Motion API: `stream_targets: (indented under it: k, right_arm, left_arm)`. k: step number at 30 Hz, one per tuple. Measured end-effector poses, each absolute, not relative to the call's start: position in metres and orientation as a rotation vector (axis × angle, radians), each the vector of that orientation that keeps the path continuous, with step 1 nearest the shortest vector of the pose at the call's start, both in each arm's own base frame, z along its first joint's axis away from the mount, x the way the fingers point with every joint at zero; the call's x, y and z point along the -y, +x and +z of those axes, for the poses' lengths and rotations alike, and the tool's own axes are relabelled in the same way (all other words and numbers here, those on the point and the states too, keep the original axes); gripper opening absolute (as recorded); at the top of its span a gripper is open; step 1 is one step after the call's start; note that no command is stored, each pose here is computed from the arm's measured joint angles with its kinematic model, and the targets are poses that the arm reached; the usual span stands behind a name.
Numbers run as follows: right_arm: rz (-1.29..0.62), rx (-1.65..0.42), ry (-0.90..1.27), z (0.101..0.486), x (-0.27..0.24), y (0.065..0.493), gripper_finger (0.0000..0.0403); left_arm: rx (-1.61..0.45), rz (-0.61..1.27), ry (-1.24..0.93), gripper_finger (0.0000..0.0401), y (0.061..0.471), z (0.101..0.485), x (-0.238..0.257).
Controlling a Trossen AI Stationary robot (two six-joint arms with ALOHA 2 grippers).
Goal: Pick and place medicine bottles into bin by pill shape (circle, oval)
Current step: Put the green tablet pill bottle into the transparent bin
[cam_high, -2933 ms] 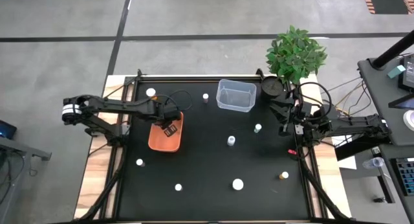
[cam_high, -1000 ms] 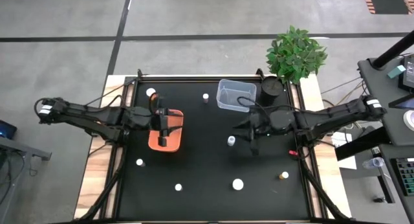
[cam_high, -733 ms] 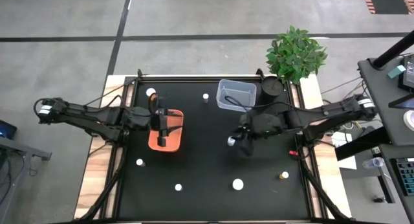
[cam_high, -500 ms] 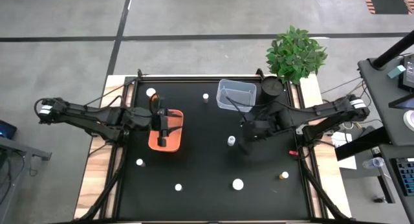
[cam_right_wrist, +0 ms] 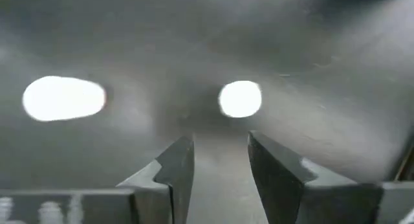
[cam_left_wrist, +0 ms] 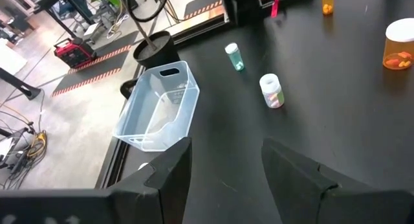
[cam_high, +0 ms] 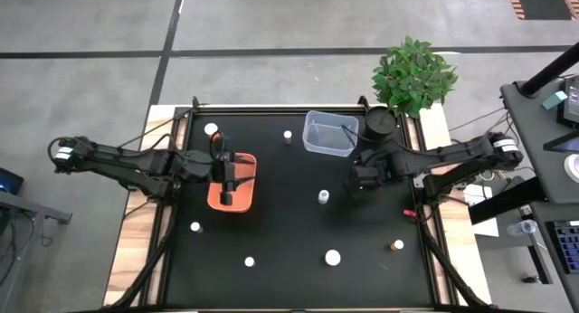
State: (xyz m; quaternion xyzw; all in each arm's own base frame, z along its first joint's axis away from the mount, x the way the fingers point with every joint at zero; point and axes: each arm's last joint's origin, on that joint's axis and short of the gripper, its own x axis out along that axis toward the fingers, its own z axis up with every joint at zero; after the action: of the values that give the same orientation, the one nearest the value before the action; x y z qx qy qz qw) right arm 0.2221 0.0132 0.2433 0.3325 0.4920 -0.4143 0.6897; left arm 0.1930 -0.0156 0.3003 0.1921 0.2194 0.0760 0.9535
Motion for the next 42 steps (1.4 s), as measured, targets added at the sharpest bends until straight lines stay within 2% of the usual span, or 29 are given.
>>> stream_targets:
  k: [12, 18, 28, 42]
  right_arm:
    - [-0.998, -1.083, 0.785, 0.213, 0.008, 0.217, 0.0265]
    - [-0.975, -1.042, 0.803, 0.198, 0.008, 0.219, 0.0287]
    - [-1.003, -1.065, 0.745, 0.177, 0.009, 0.224, 0.0255]
    - [-1.028, -1.098, 0.718, 0.167, 0.009, 0.228, 0.0124]
  left_arm:
    - [-0.443, 0.155, 0.389, 0.0171, 0.193, 0.301, 0.016]
    - [-0.443, 0.155, 0.389, 0.0171, 0.193, 0.301, 0.016]
    - [-0.443, 0.155, 0.389, 0.0171, 0.193, 0.301, 0.016]
    - [-0.442, 0.155, 0.390, 0.0171, 0.193, 0.301, 0.016]
